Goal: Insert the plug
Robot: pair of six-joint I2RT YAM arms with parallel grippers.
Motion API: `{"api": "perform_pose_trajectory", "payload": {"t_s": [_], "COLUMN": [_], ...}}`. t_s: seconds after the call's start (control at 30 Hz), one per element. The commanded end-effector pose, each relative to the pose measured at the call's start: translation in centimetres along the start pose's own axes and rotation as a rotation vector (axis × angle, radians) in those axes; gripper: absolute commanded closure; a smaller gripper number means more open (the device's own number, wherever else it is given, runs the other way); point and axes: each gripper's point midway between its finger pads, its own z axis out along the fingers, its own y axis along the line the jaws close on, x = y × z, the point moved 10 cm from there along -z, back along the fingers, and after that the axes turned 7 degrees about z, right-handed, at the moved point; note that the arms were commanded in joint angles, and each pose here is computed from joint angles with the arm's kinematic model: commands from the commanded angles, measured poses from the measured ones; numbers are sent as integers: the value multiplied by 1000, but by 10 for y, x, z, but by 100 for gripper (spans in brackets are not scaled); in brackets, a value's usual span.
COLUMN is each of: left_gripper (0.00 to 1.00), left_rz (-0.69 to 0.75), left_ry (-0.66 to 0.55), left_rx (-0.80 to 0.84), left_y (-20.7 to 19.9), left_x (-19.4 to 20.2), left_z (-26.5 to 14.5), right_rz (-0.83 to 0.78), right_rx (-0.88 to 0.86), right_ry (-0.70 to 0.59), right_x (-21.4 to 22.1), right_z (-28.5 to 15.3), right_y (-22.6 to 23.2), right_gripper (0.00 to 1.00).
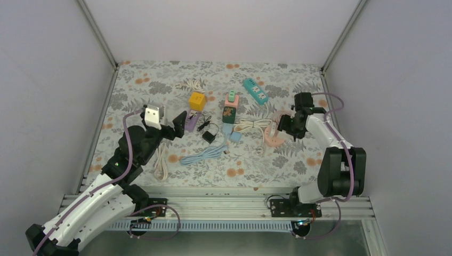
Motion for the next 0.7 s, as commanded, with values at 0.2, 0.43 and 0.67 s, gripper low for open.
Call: {"api": "perform_pose_trajectory", "payload": {"t_s": [0.2,0.43,0.67], "left_gripper": [0,0,0], "left_rz": [9,11,13], "left_ry": [-14,-10,-4], "left_rx": [-3,-5,-8], "left_y": [1,1,1], "left_x": [-5,-5,-4], "left_z": [-1,-1,0], "right_rz": [3,-22,-16], "right_rx": [-14,69,99], "right_ry": [111,134,160], "right_x": [24,27,34], "right_z": [14,35,60], "right_y": [16,13,8], "right_gripper": [84,84,86]}}
